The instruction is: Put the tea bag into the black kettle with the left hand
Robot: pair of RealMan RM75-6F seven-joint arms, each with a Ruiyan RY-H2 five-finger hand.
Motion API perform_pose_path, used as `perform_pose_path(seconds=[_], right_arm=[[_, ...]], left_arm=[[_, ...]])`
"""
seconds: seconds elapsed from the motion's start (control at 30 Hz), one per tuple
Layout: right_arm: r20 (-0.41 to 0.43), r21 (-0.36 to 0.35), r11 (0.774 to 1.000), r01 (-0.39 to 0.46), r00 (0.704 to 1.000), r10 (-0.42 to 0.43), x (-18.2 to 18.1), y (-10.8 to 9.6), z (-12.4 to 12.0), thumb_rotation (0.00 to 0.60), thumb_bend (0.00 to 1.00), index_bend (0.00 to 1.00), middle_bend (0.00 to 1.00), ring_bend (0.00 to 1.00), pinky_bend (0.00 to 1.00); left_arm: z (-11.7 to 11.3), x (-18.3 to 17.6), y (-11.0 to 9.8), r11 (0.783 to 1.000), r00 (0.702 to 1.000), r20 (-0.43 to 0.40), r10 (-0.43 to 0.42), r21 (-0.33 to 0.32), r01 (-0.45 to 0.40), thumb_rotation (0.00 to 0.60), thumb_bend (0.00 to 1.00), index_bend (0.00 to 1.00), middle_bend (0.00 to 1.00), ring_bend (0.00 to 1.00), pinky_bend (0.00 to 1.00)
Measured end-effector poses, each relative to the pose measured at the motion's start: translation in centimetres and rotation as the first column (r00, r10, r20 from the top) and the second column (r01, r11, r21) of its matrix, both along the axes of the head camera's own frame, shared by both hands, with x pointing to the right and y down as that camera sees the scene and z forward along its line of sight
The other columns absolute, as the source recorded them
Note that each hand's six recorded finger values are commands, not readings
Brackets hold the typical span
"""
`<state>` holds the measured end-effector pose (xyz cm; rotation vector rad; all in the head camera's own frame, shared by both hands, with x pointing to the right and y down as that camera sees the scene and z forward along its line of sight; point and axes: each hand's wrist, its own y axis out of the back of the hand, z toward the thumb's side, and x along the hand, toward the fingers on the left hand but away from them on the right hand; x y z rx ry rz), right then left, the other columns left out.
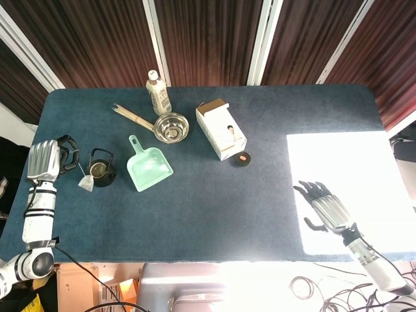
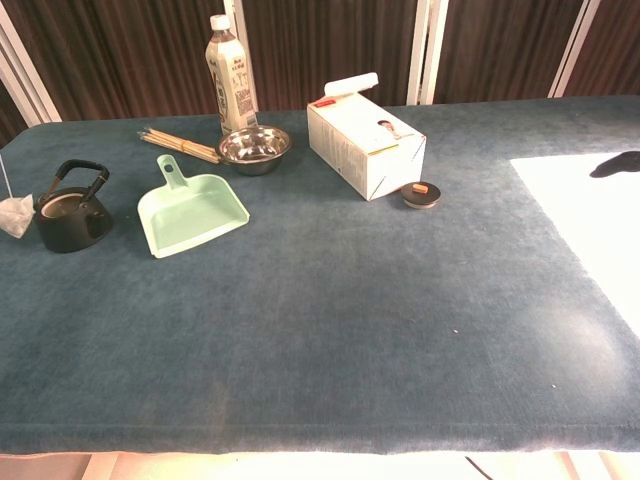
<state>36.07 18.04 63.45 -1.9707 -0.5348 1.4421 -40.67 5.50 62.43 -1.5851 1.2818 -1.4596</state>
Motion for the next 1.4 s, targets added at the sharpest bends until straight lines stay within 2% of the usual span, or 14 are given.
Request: perform_pose_path(seconds=[0.17, 0.47, 0.9, 1.13, 1.4], right_arm=[[-0.002, 0.002, 1.0, 0.001, 1.0, -0.001, 0.0, 0.0, -0.1, 0.6, 0.36, 0.0, 0.0, 0.0, 0.0], [-0.008, -0.001, 1.0, -0.004, 1.0, 0.004, 0.1, 0.0, 0.1, 0.6, 0.36, 0.0, 0.0, 0.0, 0.0], [-0.012, 0.002, 1.0, -0.008, 1.0, 0.008, 0.3, -0.1, 0.0, 0.6, 0.36, 0.0, 0.0, 0.0, 0.0], [-0.01, -0.007, 1.0, 0.0, 1.0, 0.0, 0.1, 0.2, 0.2, 0.6, 0.36, 0.0, 0.0, 0.0, 0.0], [-0.01, -0.006, 1.0, -0.001, 1.0, 0.001, 0.2, 0.2, 0.1, 0.6, 0.36, 0.0, 0.0, 0.0, 0.0]], left_arm=[[1.1, -0.2, 0.3, 1.0, 1.0, 0.015, 0.004, -0.031, -0.004, 0.6, 0.46, 0.67, 1.0, 1.0, 1.0], [0.0, 0.4, -0.4, 1.0, 1.0, -0.022, 0.004, 0.021, -0.003, 0.6, 0.46, 0.67, 1.0, 1.0, 1.0], [1.0, 0.0, -0.6, 1.0, 1.0, -0.008, -0.004, -0.004, 0.004, 0.6, 0.46, 0.67, 1.0, 1.0, 1.0], [2.3, -0.2, 1.0, 0.997, 1.0, 0.002, 0.013, -0.069, -0.013, 0.6, 0.47, 0.67, 1.0, 1.0, 1.0], [4.0, -1.1, 4.6, 0.984, 0.997, 0.031, 0.071, -0.166, -0.065, 0.6, 0.45, 0.66, 1.0, 1.0, 1.0]])
